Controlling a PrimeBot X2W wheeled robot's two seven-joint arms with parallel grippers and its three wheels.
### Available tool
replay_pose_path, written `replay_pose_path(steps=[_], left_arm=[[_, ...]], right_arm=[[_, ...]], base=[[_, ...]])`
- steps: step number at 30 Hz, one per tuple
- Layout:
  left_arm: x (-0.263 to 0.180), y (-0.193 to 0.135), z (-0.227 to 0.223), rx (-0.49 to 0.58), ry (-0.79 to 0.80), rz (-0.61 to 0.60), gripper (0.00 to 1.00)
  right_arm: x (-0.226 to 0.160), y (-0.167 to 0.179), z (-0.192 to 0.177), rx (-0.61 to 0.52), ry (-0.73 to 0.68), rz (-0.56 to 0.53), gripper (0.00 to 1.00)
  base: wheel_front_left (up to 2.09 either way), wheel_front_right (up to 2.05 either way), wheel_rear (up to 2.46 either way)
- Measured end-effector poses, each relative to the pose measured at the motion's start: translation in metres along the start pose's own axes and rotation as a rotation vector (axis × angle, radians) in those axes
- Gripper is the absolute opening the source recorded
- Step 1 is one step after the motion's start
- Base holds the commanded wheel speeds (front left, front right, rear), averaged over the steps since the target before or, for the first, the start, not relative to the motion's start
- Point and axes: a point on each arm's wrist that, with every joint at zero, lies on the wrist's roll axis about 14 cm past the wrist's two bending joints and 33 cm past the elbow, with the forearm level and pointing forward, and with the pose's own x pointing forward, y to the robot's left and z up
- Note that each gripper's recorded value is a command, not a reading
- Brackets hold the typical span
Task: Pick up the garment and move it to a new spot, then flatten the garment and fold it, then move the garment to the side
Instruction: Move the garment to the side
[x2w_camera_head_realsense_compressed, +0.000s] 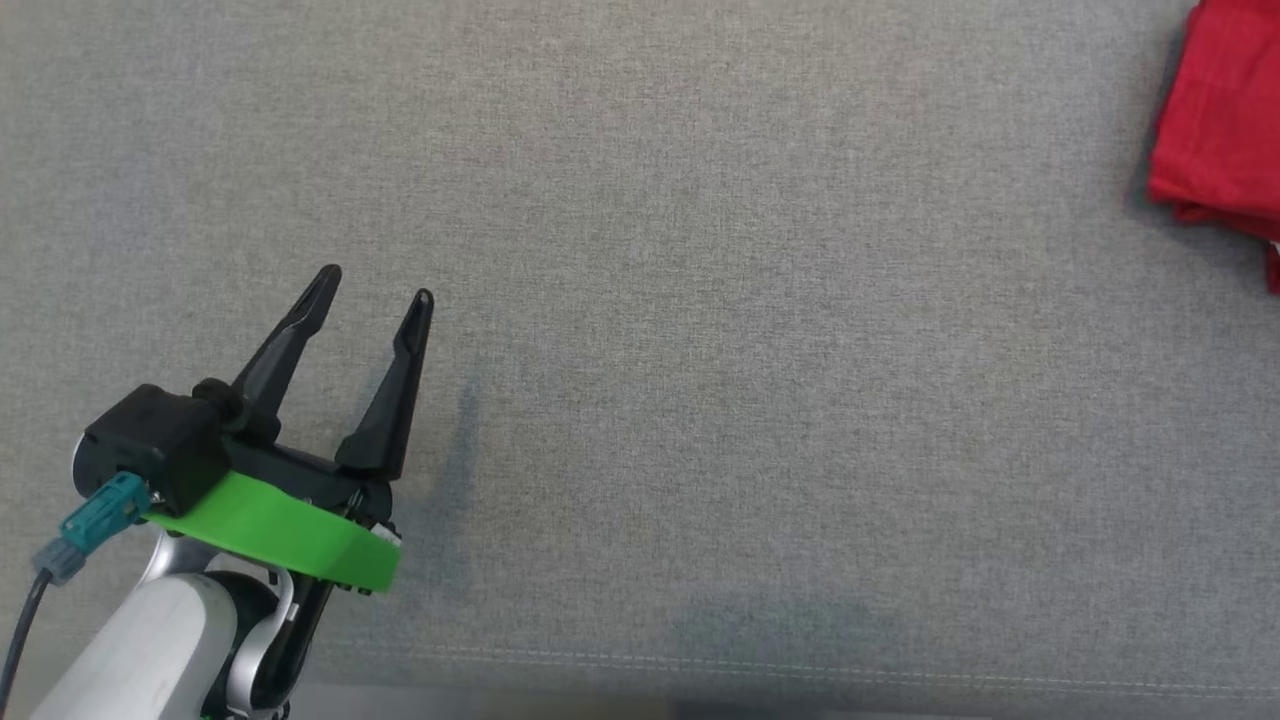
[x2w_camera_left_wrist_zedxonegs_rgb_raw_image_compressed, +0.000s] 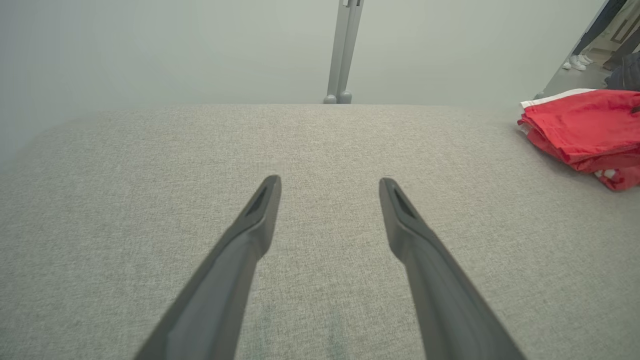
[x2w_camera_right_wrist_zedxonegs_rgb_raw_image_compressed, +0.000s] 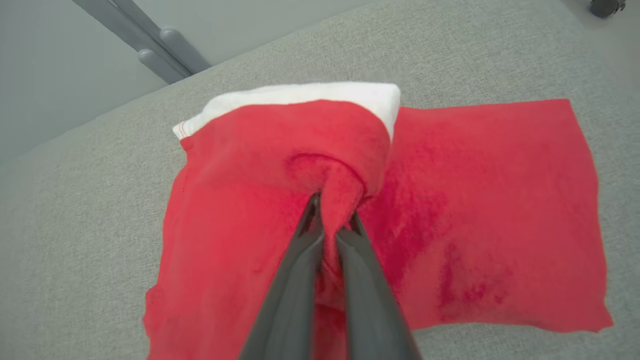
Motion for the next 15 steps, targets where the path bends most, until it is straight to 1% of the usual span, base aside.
replay_pose_path(steps=[4,7,12,15], left_arm=[[0.007,0.01,-0.008,0.005,0.02,0.019,1.0],[0.012,0.011,-0.017,0.005,0.045,0.013,1.0],[0.02,0.006,-0.03,-0.002,0.079,-0.009,1.0],[0.023,0.001,-0.038,-0.007,0.102,-0.026,1.0]], right_arm=[[0.008,-0.024,-0.007,0.015,0.019,-0.069,0.0],[0.009,-0.044,-0.009,0.028,0.009,-0.124,0.0],[0.007,-0.061,0.007,0.044,-0.062,-0.173,0.0],[0.006,-0.071,0.01,0.03,-0.082,-0.209,0.0]], base=[[0.0,0.0,0.0],[0.0,0.0,0.0],[0.0,0.0,0.0],[0.0,0.0,0.0]])
